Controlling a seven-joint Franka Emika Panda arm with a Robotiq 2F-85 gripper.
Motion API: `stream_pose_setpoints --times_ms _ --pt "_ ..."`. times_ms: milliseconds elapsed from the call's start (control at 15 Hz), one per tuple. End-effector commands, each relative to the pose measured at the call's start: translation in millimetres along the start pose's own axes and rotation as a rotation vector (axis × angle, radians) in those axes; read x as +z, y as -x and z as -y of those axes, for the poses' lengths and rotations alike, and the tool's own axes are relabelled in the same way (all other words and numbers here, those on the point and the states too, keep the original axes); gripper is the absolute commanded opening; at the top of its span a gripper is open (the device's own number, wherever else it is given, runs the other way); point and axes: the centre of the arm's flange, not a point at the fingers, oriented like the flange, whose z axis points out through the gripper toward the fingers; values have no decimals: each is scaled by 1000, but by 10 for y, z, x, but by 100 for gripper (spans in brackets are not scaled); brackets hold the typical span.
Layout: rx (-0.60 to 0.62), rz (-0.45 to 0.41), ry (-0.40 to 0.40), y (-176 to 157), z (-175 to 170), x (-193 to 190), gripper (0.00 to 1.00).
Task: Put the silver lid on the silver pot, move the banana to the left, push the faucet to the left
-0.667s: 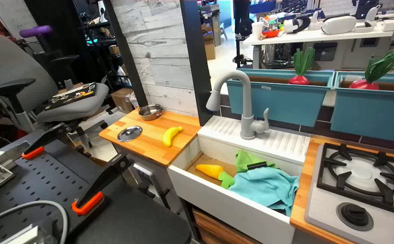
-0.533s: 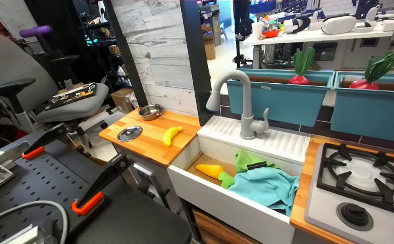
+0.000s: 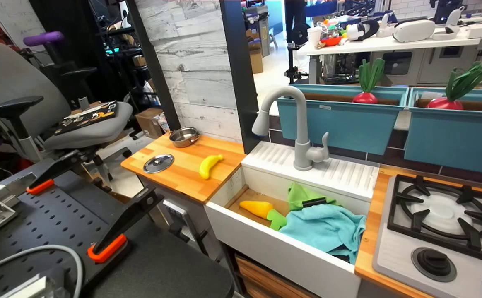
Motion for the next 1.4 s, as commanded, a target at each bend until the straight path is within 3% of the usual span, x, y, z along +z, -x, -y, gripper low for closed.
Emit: stream_pose_setpoints --times_ms 0,333,800,867,1067,1333 --pt "3 30 40 -312 175 601 100" --pt "-62 115 81 -457 501 1442 100" --pt "-124 250 70 -696 808 2451 100" --pt "-125 237 57 -487 860 2180 100" --pt "-132 267 55 -577 890 2436 100" --pt "-125 264 56 -607 851 2443 100"
